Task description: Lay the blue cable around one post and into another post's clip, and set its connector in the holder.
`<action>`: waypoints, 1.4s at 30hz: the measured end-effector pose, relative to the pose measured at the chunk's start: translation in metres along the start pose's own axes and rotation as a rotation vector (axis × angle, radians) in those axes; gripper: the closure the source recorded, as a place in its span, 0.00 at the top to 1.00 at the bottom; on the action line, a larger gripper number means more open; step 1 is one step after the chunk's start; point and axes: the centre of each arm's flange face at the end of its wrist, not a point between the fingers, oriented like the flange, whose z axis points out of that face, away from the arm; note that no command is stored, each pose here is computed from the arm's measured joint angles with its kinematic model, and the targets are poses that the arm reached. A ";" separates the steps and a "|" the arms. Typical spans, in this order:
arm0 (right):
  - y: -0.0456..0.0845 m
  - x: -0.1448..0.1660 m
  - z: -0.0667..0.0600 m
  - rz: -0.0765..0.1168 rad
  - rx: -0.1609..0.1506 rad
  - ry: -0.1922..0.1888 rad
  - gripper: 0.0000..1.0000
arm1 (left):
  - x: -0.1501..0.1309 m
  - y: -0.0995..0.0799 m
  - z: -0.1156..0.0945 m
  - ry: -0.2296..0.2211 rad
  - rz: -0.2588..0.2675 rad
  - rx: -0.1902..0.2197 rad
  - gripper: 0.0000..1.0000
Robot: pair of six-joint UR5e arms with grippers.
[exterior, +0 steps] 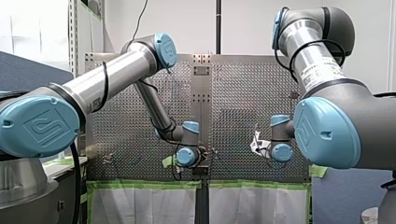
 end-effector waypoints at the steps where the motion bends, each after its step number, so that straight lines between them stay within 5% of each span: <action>1: 0.000 0.000 0.000 0.000 0.002 -0.001 0.19 | 0.000 0.001 -0.001 0.007 0.010 -0.004 1.00; 23: -0.002 -0.003 -0.002 0.005 0.017 -0.020 0.19 | 0.000 -0.012 -0.070 0.224 0.274 -0.015 1.00; 42: -0.001 -0.005 -0.003 0.009 0.015 -0.033 0.19 | -0.035 -0.069 -0.093 0.163 0.270 0.043 1.00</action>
